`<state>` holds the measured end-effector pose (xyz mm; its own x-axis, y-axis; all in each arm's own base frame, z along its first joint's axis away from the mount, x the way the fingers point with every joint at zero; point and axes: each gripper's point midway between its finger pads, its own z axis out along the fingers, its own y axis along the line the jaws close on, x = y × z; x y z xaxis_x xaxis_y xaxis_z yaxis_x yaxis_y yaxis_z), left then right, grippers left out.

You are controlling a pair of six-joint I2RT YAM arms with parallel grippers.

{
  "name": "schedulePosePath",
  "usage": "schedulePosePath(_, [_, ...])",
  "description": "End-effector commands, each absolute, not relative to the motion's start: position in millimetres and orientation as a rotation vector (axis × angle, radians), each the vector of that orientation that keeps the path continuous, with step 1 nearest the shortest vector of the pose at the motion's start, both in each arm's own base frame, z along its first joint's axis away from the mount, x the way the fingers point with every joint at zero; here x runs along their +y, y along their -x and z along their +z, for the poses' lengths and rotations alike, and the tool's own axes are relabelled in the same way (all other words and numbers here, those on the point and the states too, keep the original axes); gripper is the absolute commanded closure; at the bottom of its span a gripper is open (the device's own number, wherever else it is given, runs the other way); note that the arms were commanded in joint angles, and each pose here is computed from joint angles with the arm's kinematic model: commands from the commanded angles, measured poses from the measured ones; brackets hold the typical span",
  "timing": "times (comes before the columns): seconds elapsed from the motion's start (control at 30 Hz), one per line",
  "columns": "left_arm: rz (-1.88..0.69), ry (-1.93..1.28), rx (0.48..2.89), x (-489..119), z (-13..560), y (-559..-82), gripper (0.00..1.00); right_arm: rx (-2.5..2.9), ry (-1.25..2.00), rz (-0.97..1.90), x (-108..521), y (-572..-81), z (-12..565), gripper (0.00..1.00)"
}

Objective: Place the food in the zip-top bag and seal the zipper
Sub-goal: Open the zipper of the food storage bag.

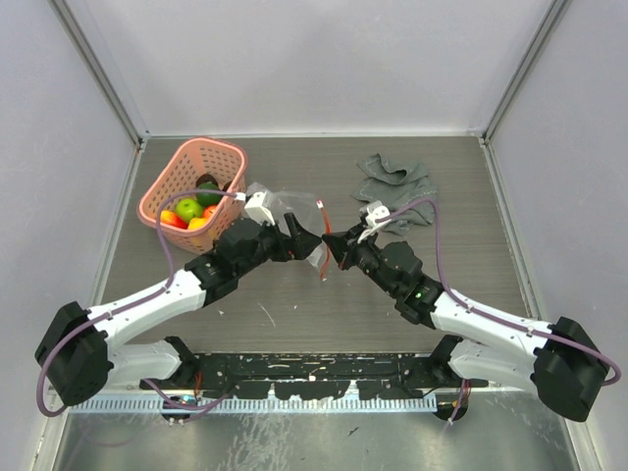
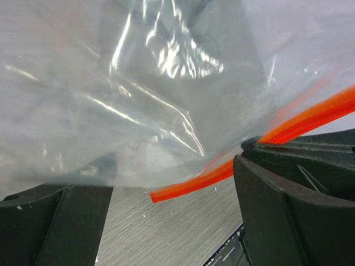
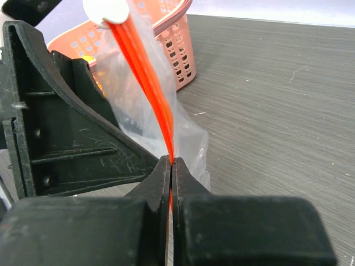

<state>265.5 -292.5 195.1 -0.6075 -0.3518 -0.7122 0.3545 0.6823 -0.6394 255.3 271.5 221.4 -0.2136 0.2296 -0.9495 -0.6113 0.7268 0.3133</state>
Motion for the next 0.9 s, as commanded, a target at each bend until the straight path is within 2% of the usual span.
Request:
schedulePosePath(0.0, [-1.108,0.040,1.850,-303.3,227.1,-272.1,0.15,1.545,0.304,0.909,283.5,-247.3,237.2,1.00])
schedulePosePath(0.13, [-1.115,0.052,1.845,-304.7,222.7,-274.0,0.26,1.539,0.308,0.964,288.8,-241.8,235.2,1.00])
schedulePosePath(0.27, [-1.141,0.048,1.839,-308.1,221.1,-272.7,0.54,1.555,0.306,0.970,289.7,-240.9,229.7,1.00])
schedulePosePath(0.53, [-1.128,0.028,1.840,-305.2,219.9,-270.7,0.97,1.572,0.306,0.901,277.9,-242.2,218.9,0.99])
schedulePosePath(0.57, [-1.126,0.027,1.844,-304.5,219.3,-270.1,1.00,1.576,0.303,0.887,275.6,-243.0,217.0,0.99])
schedulePosePath(0.7, [-1.122,0.020,1.841,-300.7,221.6,-268.5,1.00,1.589,0.289,0.829,265.2,-245.4,212.7,0.95])
schedulePosePath(0.87, [-1.123,0.008,1.842,-296.4,224.2,-266.4,1.00,1.581,0.306,0.787,257.0,-243.9,211.8,0.84])
